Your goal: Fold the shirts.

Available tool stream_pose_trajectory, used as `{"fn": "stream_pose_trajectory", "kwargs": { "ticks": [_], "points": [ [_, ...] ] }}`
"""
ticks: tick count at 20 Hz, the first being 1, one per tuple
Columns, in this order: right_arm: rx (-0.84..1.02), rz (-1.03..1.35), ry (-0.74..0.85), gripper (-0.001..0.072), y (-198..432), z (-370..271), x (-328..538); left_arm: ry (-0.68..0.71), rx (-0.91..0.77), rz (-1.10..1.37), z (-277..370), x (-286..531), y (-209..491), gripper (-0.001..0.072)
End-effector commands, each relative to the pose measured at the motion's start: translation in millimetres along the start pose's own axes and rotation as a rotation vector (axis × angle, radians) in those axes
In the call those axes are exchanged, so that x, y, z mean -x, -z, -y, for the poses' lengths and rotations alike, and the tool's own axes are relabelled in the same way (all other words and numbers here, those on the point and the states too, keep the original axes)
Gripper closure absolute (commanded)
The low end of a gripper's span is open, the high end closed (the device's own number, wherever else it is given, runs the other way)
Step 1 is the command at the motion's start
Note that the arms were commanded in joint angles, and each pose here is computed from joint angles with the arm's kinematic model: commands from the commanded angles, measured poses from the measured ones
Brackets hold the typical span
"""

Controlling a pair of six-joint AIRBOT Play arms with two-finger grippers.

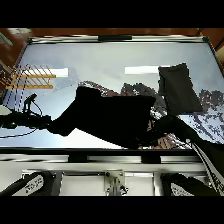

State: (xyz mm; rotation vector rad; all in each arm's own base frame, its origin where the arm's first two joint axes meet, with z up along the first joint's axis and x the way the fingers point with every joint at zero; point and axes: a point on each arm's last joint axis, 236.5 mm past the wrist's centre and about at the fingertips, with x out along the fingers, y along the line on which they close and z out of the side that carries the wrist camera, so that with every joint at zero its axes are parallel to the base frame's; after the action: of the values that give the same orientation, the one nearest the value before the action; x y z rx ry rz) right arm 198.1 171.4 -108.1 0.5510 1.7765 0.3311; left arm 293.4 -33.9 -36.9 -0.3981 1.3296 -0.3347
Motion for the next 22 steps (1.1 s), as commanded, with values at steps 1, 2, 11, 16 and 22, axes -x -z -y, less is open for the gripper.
{"fn": "stream_pose_trajectory", "kwargs": {
  "ticks": [1,2,11,16,22],
  "points": [
    [0.040,0.061,-0.069,0.0651,-17,-34,7,-0.001,-0.046,0.058,11,21,-19,0.0679],
    [0.099,0.096,-0.083,0.0651,-25,-46,23,-0.006,-0.074,0.117,19,38,-36,0.0679],
    [0.847,1.447,0.114,0.0651,20,-228,480,-0.014,-0.561,1.376,263,467,-115,0.0678],
    [0.873,1.827,-0.007,0.0651,154,-249,592,0.052,-0.657,1.874,344,615,1,0.0679],
    [0.846,1.728,0.033,0.0651,158,-232,571,-0.089,-0.685,1.838,337,607,14,0.0679]
  ]
}}
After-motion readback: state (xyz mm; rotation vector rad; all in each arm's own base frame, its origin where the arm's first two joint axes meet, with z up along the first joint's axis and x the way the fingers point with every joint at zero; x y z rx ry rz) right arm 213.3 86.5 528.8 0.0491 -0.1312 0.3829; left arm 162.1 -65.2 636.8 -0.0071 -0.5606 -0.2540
